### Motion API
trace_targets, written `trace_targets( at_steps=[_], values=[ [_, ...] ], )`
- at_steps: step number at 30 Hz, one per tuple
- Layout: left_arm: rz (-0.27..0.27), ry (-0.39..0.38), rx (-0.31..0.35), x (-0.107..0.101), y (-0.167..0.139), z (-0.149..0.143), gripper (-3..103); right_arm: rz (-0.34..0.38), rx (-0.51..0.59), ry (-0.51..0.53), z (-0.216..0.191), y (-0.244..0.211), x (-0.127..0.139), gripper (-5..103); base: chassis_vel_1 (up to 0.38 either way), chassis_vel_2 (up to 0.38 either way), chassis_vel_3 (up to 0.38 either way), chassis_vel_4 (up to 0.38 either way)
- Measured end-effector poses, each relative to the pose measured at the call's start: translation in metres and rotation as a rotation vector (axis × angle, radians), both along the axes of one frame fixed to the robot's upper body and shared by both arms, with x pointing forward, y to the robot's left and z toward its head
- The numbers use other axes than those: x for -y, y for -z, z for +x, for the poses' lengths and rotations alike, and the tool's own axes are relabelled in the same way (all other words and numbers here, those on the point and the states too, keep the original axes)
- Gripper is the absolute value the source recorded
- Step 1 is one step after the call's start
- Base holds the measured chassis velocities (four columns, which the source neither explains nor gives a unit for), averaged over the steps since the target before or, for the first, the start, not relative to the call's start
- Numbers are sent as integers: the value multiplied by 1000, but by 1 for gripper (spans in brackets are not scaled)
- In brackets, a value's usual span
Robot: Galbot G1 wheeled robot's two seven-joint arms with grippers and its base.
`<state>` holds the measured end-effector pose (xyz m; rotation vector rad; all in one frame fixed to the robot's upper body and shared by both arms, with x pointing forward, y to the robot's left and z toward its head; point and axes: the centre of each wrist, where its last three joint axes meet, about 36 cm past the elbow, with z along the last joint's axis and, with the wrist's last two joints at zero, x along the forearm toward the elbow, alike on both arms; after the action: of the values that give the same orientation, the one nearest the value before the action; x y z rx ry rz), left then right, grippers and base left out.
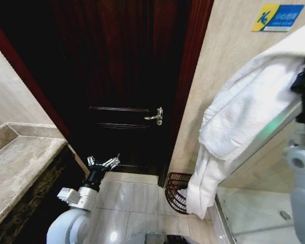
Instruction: Discard the used towel into the hamper.
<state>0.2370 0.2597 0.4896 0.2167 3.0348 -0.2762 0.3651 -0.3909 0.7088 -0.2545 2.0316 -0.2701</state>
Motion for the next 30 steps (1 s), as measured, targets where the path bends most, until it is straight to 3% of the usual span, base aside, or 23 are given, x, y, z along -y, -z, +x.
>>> trace_targets(
  at_steps=[9, 25, 30],
  values=[
    [0, 0, 0, 0, 0, 0, 100, -15, 13, 15, 19, -12, 20, 5, 0, 0, 0, 0],
    [0, 0, 0, 0, 0, 0, 100, -16, 112, 7, 38, -46, 23, 5, 0, 0, 0, 0],
    [0, 0, 0, 0, 0, 0, 100, -5, 92, 12, 37, -34, 23, 5, 0, 0, 0, 0]
  ],
)
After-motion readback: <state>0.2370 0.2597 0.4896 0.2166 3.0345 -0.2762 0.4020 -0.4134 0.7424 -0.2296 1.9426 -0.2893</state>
